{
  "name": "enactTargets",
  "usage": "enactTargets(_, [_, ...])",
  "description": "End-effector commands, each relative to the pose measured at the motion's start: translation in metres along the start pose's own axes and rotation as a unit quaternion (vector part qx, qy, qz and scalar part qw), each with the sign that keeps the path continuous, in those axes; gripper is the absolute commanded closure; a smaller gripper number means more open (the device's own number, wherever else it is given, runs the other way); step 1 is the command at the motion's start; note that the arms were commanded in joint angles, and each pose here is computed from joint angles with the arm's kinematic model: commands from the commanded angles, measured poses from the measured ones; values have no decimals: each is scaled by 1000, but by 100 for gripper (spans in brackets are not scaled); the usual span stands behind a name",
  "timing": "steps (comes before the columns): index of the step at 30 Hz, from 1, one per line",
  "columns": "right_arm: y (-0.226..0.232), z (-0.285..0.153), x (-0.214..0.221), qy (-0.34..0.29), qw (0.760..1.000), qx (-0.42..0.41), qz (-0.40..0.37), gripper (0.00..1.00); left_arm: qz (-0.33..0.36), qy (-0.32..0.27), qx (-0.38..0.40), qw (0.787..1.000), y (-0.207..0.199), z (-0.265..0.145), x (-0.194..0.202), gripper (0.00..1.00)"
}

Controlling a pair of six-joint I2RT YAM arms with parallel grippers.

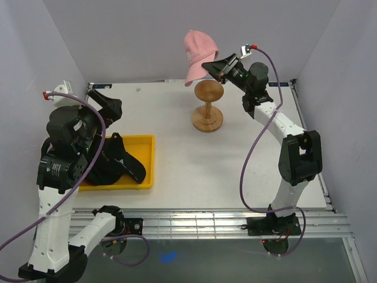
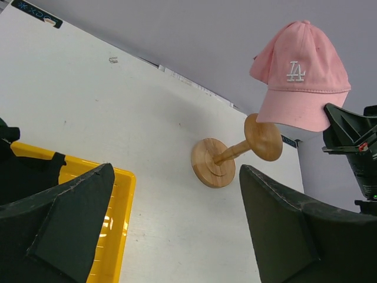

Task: Stack the hats

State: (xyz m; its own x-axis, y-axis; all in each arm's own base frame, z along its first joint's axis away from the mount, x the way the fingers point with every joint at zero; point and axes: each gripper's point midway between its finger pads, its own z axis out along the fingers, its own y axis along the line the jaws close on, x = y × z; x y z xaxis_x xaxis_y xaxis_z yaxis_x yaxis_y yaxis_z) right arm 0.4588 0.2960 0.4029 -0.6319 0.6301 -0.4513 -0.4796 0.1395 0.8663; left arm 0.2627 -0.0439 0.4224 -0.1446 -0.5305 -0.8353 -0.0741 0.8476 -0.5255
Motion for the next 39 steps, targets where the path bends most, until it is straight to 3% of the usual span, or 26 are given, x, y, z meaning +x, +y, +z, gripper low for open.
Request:
enactTargets(1, [35,-16,-11,-8,993,-104,47,92,1,-8,7,1000,-4,-3,-6,2])
enactTargets(6, [7,-35,-6,-22,988,-107,110,92,2,-3,8,1000,-3,-2,-3,2])
enactTargets(39, [-72,-146,51,-93,971,-81,203,92,17,18,-5,1000,8,5,18,2])
